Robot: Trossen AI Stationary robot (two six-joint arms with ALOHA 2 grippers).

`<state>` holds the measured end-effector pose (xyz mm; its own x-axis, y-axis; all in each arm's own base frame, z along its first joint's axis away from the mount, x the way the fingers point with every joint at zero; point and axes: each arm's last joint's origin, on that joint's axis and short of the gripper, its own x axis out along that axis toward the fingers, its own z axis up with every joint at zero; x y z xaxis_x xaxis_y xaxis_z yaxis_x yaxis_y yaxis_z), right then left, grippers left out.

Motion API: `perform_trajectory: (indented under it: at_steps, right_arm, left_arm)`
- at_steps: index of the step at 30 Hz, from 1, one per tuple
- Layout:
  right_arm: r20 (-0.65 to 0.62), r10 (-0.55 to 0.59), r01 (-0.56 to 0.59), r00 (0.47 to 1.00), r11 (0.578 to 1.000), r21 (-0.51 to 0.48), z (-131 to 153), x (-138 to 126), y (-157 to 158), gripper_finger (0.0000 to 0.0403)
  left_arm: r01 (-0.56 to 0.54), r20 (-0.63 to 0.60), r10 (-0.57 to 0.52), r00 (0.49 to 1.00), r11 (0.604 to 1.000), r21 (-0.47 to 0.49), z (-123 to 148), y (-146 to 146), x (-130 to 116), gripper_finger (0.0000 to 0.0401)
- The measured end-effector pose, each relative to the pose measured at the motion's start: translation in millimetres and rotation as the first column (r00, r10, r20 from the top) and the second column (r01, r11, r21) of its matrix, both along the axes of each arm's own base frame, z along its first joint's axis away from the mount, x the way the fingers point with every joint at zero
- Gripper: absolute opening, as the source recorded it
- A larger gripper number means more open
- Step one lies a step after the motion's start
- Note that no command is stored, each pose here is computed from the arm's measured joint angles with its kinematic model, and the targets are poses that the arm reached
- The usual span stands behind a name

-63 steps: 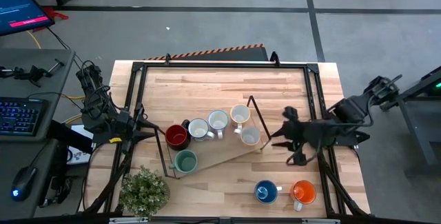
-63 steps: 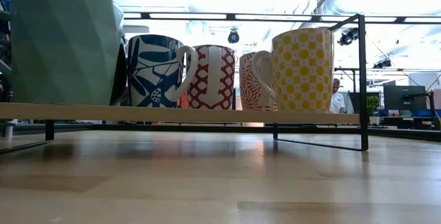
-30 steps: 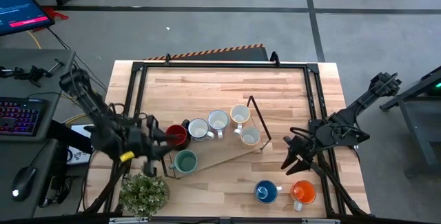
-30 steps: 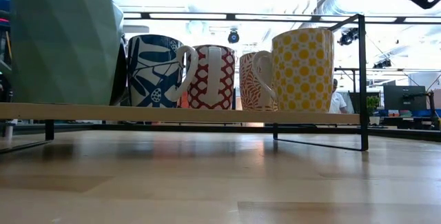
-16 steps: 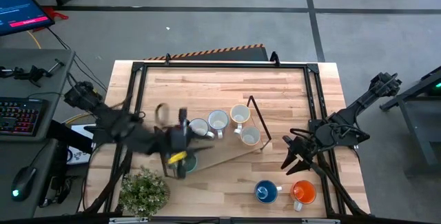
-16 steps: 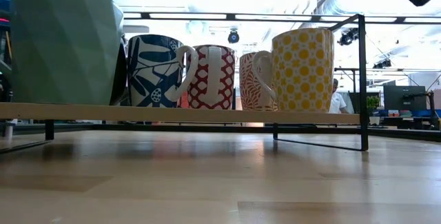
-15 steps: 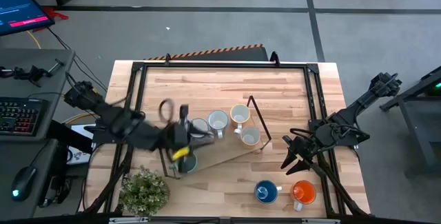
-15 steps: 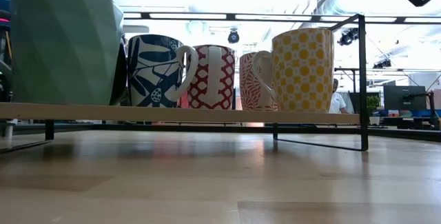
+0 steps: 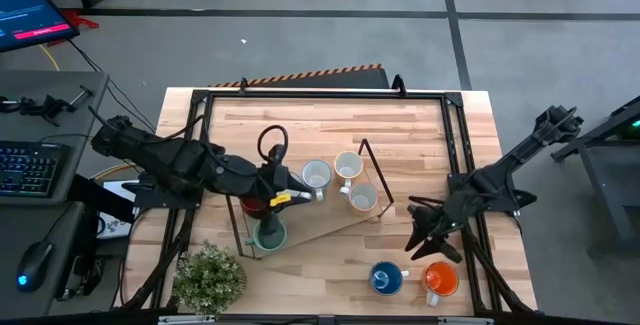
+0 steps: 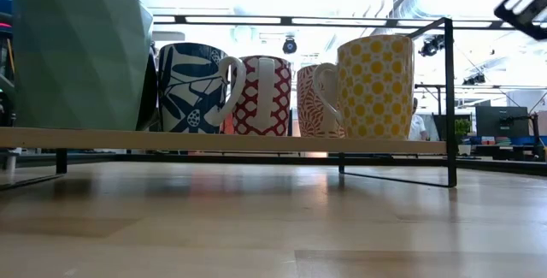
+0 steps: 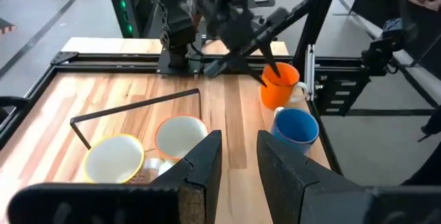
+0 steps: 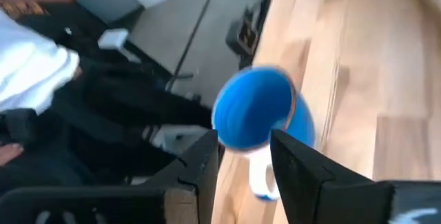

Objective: Place coffee mugs
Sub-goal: Put the blue mug on the shelf

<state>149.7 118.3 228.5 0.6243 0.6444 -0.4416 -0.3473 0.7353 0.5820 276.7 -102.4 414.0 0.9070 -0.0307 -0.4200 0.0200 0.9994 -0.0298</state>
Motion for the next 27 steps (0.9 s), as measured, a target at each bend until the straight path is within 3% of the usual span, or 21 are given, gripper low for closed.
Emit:
perform_trajectory:
  at_steps: [5, 14, 19, 23, 27]
  right_arm:
    - [-0.046, 0.014, -0.014, 0.999, 1.0, 0.003, -10.0, 9.6, 6.8, 0.014]
    - [0.068, 0.046, -0.042, 0.997, 0.998, -0.047, -6.7, 24.6, 10.2, 0.0188]
    - [0.006, 0.107, -0.104, 0.994, 0.975, -0.194, 7.5, 37.5, 19.3, 0.0188]
    - [-0.123, 0.162, -0.197, 0.979, 0.91, -0.365, 4.3, 50.4, 27.7, 0.0188]
    - [-0.194, 0.18, -0.248, 0.965, 0.87, -0.426, 0.0, 68.2, 38.0, 0.0188]
  left_arm:
    - [0.006, 0.024, -0.006, 1.0, 1.0, -0.007, 5.7, 1.4, -5.5, 0.008]
    - [0.006, 0.041, -0.005, 0.999, 1.0, -0.014, 8.2, 1.8, -6.2, 0.008]
    - [0.006, 0.041, -0.005, 0.999, 1.0, -0.014, 8.2, 1.8, -6.2, 0.008]
    - [0.005, 0.04, -0.005, 0.999, 1.0, -0.013, 8.0, 1.8, -6.3, 0.008]
    - [0.005, 0.034, -0.004, 0.999, 1.0, -0.01, 7.5, 1.9, -6.5, 0.008]
